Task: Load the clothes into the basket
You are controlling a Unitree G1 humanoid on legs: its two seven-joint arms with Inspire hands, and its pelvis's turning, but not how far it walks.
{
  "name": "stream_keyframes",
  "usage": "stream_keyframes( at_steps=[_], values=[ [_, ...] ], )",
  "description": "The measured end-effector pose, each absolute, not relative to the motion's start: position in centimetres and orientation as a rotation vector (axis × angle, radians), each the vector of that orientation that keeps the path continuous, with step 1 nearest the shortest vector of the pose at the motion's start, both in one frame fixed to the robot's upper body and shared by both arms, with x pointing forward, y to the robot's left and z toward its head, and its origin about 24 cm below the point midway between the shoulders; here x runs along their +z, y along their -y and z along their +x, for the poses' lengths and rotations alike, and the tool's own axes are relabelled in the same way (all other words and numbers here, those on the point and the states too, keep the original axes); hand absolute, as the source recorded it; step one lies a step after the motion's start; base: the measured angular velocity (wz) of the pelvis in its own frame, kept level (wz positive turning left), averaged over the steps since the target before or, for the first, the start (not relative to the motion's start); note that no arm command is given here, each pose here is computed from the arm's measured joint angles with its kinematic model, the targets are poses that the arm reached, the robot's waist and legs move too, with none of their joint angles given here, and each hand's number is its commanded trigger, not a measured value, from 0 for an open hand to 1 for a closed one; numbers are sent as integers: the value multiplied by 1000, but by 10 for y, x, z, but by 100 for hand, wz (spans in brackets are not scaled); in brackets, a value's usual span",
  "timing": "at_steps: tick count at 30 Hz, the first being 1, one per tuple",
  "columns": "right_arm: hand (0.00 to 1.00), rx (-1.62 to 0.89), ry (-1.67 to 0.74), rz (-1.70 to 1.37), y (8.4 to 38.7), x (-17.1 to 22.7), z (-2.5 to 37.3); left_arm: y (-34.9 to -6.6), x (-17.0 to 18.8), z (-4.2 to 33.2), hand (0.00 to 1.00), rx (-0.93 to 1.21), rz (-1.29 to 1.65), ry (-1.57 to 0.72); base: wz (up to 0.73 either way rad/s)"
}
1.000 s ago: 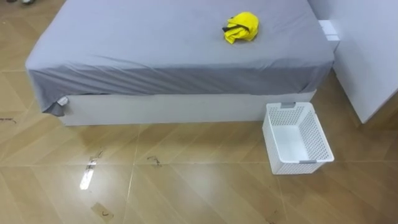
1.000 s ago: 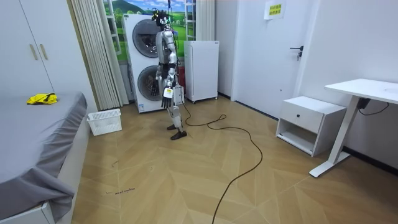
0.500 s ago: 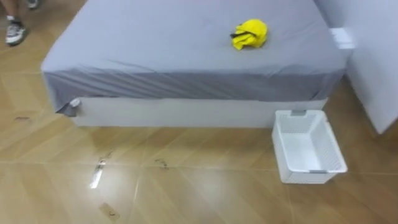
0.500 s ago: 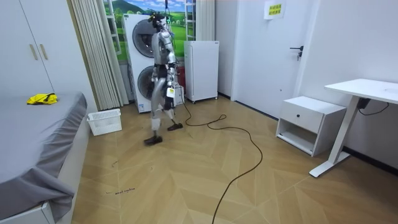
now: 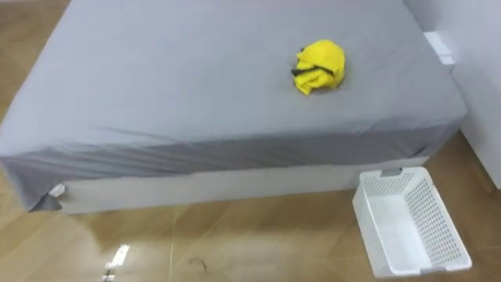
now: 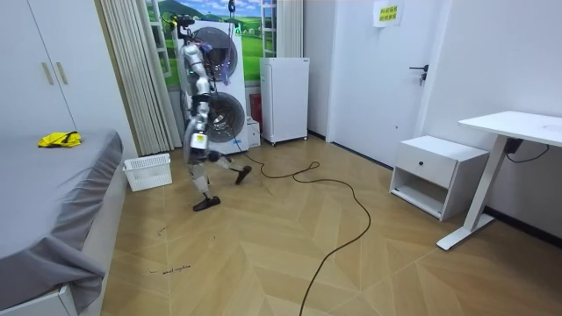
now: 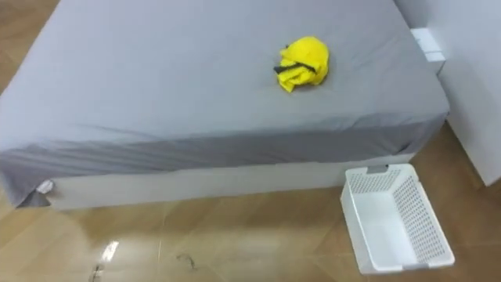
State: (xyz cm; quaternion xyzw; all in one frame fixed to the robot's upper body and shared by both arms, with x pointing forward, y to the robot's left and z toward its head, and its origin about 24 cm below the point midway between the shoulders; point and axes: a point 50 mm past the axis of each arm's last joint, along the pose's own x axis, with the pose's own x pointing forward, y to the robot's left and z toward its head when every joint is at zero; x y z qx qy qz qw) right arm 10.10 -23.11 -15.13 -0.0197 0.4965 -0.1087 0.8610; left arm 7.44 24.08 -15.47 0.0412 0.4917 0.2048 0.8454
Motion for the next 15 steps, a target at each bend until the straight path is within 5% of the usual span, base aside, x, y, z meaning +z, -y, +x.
stream_keyframes(
  at_steps=[6, 15],
  values=[
    [0, -247, -851, -50, 220, -131, 140, -218, -159, 75, 0, 277, 138, -1063, 52],
    [0, -210, -412, -43, 208, -62, 216, -235, -158, 35, 0, 337, 146, -1148, 21]
  ],
)
